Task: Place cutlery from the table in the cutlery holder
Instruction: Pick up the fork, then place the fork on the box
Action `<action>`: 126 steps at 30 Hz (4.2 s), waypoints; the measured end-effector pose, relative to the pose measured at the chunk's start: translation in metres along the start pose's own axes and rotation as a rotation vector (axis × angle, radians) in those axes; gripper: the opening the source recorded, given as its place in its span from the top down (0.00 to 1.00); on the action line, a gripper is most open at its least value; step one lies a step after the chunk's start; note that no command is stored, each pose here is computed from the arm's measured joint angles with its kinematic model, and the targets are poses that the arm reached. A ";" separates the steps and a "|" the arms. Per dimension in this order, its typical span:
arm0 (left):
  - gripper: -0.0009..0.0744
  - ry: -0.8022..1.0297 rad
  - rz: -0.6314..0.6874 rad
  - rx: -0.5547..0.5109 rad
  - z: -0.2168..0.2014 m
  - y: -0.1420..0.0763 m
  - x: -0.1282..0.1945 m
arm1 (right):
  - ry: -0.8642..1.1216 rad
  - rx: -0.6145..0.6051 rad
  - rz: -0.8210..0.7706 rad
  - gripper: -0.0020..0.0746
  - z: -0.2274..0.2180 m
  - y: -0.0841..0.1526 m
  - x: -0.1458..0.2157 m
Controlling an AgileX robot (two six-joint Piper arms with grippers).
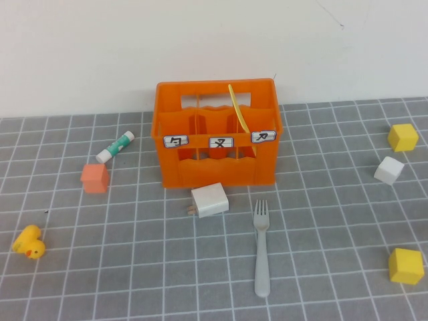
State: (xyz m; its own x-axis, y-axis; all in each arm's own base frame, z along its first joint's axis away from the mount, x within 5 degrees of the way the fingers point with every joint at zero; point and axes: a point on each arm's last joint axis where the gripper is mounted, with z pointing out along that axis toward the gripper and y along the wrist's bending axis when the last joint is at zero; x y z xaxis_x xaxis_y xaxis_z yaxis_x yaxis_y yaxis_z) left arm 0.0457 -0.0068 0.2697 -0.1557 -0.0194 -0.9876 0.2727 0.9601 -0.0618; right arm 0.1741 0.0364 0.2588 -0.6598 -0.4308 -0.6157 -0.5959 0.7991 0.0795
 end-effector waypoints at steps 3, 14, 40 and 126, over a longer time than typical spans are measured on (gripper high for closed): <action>0.99 -0.068 -0.011 0.017 -0.005 0.000 0.002 | 0.025 -0.055 0.004 0.98 0.017 -0.002 -0.018; 0.99 -0.103 0.014 0.012 -0.007 0.001 0.001 | 0.239 -0.075 -0.157 0.97 0.108 0.059 -0.082; 0.99 -0.090 0.040 -0.008 -0.007 0.002 0.002 | 0.447 0.015 0.128 0.47 0.232 0.061 -0.140; 0.99 -0.107 0.076 -0.030 -0.007 0.004 0.000 | -0.544 0.134 -0.512 0.82 0.220 0.099 -0.249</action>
State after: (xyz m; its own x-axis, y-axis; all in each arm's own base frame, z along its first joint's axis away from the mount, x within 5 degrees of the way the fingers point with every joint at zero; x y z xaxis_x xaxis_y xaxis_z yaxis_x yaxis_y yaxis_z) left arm 0.0403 -0.0011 0.2700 -0.0329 0.0255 -0.9991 0.2513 0.9678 0.0164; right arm 0.3801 0.3147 0.2474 0.0238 -0.5222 -0.8525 -0.6834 0.6138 -0.3952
